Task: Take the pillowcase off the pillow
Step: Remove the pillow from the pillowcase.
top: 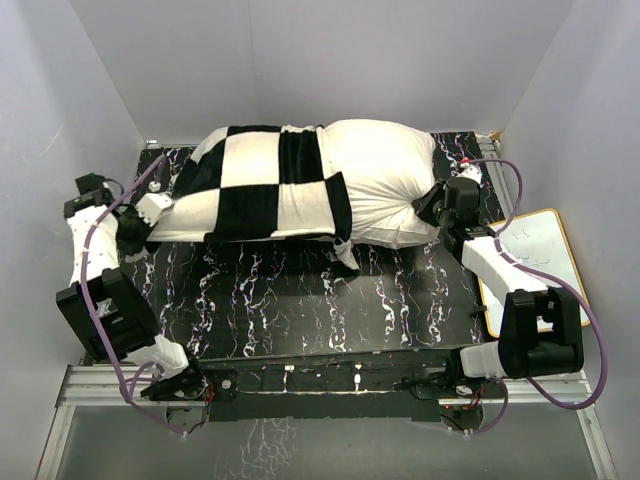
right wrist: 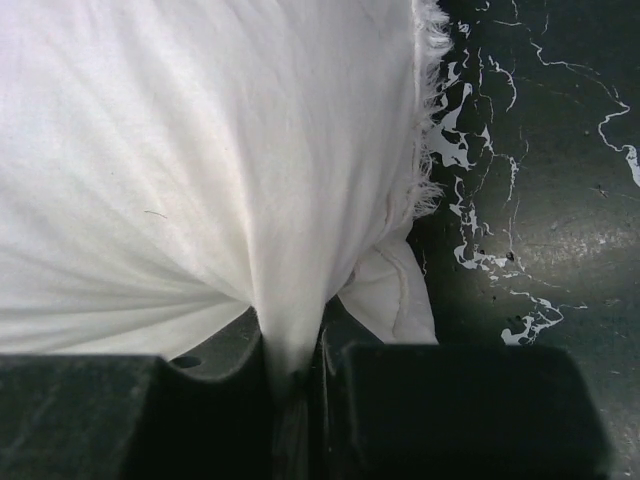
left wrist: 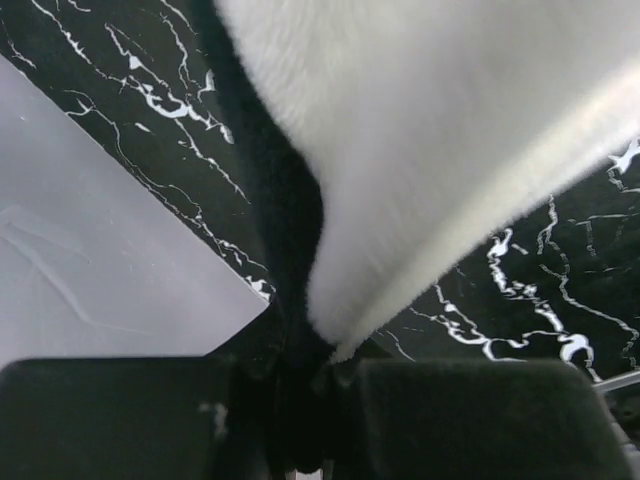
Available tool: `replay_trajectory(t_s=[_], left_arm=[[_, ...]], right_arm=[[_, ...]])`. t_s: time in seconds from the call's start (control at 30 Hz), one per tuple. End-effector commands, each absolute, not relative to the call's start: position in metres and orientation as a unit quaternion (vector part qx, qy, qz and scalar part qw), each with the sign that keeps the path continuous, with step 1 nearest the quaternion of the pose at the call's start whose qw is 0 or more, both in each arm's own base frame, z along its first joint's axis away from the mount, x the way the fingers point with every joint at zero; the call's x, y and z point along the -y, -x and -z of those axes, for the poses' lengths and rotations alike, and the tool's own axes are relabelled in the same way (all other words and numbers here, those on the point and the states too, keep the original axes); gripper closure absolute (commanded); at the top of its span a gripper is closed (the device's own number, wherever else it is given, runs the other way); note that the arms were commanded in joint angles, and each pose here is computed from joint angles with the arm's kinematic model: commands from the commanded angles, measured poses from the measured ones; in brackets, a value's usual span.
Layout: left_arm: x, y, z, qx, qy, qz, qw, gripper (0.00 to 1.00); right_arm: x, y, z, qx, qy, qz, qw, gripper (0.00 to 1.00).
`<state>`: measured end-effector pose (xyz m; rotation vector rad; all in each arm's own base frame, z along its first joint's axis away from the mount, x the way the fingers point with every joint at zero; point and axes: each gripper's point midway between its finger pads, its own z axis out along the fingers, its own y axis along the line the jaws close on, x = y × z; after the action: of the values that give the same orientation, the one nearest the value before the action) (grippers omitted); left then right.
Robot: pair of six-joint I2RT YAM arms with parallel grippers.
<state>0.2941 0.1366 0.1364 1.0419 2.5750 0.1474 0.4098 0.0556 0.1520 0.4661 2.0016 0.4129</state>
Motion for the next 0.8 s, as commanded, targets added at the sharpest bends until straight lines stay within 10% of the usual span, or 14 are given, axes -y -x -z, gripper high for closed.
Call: replay_trajectory(t_s=[0.0, 0.33, 0.6, 0.63, 0.77], left_arm=[[-0.222, -0.285, -0.155, -0.905, -0.36, -0.14, 0.178, 1.0], [-0.346, -0.242, -0.148, -0.91, -0.305, -0.234, 0.153, 1.0], [-0.247, -0.257, -0.148, -0.912, -0.336, -0.132, 0.196, 1.0], [-0.229, -0.262, -0.149, -0.911, -0.34, -0.12, 0.201, 1.0], [-0.154, -0.282, -0.149, -0.919, -0.331, -0.032, 0.214, 1.0]], right_arm=[[0.033, -0.415, -0.175, -0.792, -0.259, 0.01, 0.552, 0.92], [0.095, -0.423, -0.193, -0.759, -0.335, 0.008, 0.559, 0.91], [0.098, -0.431, -0.233, -0.752, -0.296, 0.022, 0.589, 0.92], [0.096, -0.431, -0.237, -0.755, -0.287, 0.02, 0.589, 0.87], [0.06, -0.427, -0.233, -0.789, -0.256, -0.059, 0.556, 0.11]])
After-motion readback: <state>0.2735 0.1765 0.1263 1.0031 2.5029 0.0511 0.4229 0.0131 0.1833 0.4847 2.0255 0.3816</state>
